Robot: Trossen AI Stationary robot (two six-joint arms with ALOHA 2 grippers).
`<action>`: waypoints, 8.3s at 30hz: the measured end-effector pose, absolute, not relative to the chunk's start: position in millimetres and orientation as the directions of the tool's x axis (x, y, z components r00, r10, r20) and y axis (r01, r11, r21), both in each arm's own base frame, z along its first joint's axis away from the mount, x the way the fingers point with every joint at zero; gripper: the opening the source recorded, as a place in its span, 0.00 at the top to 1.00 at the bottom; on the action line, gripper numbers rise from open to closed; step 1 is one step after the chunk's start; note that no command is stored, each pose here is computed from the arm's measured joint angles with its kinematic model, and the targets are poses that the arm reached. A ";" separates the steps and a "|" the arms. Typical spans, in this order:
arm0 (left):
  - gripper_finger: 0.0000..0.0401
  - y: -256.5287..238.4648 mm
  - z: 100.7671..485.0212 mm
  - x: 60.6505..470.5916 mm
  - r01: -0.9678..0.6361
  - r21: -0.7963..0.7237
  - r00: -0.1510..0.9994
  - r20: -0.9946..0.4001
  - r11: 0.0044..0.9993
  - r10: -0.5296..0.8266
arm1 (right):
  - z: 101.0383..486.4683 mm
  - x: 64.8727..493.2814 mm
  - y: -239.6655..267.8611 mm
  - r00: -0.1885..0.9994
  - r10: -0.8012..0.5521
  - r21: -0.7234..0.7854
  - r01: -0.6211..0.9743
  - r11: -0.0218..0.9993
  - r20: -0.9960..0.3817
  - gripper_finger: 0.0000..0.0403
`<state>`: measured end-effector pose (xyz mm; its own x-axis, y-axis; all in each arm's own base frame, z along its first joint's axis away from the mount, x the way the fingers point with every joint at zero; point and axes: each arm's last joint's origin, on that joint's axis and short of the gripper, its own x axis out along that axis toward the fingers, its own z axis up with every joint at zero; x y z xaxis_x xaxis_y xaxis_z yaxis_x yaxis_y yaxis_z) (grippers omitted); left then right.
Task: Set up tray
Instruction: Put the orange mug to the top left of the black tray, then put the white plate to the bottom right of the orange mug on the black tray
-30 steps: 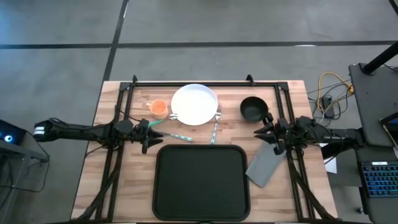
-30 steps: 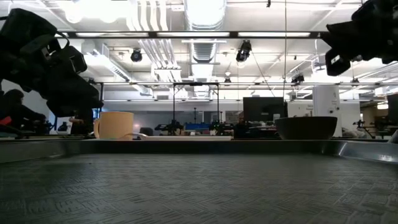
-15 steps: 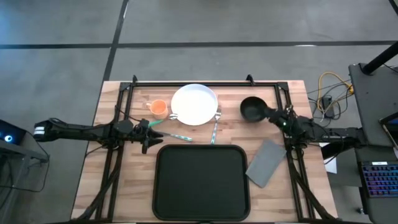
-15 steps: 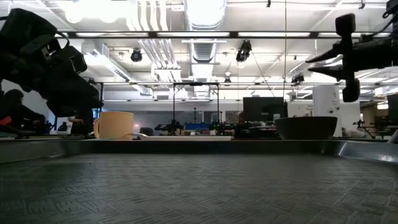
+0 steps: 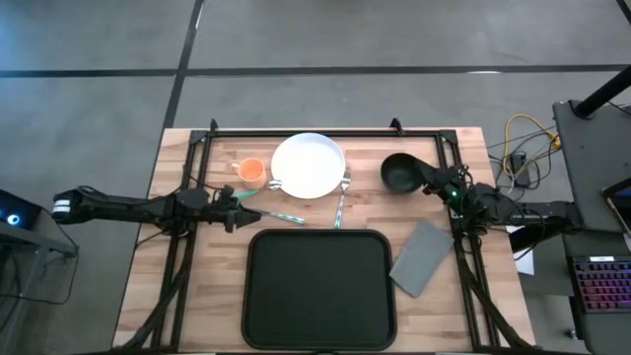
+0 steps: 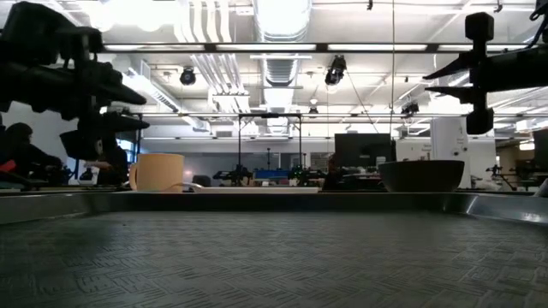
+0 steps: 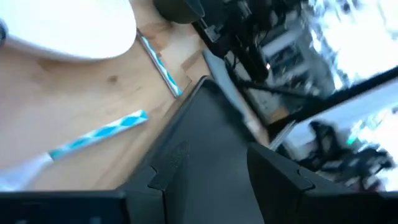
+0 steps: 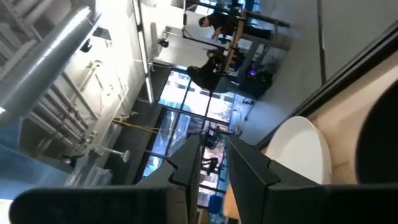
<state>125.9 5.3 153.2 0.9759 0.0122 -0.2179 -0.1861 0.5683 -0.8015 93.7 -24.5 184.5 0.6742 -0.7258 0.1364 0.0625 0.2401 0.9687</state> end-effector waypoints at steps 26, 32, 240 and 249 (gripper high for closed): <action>0.65 22.1 219.3 113.6 -0.037 -0.806 0.724 0.386 0.591 0.571 | 187.1 87.9 -28.4 0.502 -0.855 0.967 0.127 0.220 0.128 0.83; 0.65 22.7 258.5 130.6 -0.184 -0.734 0.774 0.302 0.654 0.557 | 186.3 91.8 -26.8 0.586 -0.799 0.943 0.172 0.286 0.135 0.83; 0.57 -10.1 295.3 188.6 -0.531 -0.384 0.682 -0.723 0.755 0.112 | 153.1 349.3 -243.2 0.208 -0.109 0.141 0.888 0.437 -0.972 0.59; 0.57 -9.4 293.3 190.3 -0.539 -0.379 0.692 -0.709 0.752 0.139 | 156.3 347.9 -245.4 0.218 -0.118 0.148 0.890 0.431 -0.969 0.72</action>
